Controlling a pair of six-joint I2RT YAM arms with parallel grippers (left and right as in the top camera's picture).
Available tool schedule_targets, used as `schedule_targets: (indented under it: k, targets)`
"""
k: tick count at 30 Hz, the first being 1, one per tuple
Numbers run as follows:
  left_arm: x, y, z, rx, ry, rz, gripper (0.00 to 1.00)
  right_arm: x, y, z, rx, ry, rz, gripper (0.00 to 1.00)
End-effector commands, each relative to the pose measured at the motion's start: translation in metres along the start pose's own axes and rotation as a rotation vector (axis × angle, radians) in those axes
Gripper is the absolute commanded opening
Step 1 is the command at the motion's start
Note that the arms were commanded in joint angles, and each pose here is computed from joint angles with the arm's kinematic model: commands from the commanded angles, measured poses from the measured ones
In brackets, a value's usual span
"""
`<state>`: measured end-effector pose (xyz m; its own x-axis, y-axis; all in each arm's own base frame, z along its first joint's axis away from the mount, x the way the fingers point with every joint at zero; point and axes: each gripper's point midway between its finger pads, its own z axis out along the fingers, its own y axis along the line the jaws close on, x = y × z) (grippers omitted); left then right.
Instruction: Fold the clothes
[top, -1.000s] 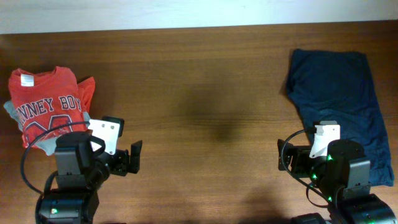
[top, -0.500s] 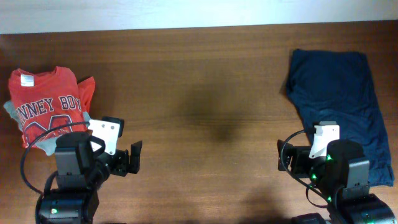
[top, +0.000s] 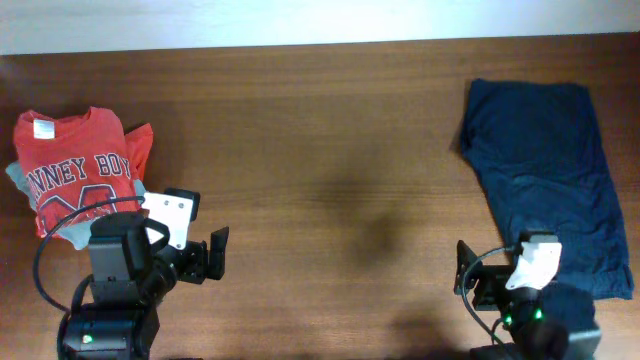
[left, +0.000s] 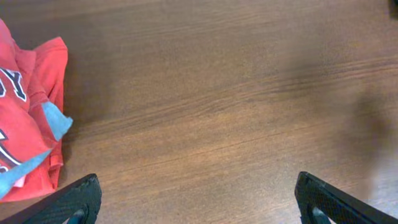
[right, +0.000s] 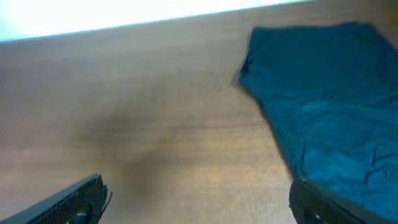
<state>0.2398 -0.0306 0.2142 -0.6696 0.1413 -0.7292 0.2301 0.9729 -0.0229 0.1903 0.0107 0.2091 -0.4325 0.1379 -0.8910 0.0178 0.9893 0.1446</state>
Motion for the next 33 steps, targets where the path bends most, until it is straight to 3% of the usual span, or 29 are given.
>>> schedule_targets:
  k: [1, 6, 14, 20, 33]
  targets:
    - [0.001, 0.001, 0.0, -0.005, -0.003, 0.01, 0.99, 0.009, -0.011, 0.008, 0.034, -0.081, 0.005, 0.99]
    - [0.001, 0.001, 0.0, -0.005, -0.003, 0.01, 0.99, -0.005, -0.017, 0.024, 0.043, -0.269, 0.012, 0.99]
    - [0.001, 0.001, -0.001, -0.005, -0.003, 0.01, 0.99, -0.017, -0.017, 0.045, 0.058, -0.451, -0.16, 0.99]
    - [0.001, 0.001, -0.001, -0.005, -0.003, 0.01, 0.99, 0.021, -0.024, 0.07, 0.064, -0.35, -0.161, 0.99]
    - [0.001, 0.001, -0.001, -0.005, -0.003, 0.01, 0.99, 0.022, -0.022, 0.071, 0.056, -0.348, -0.163, 0.99]
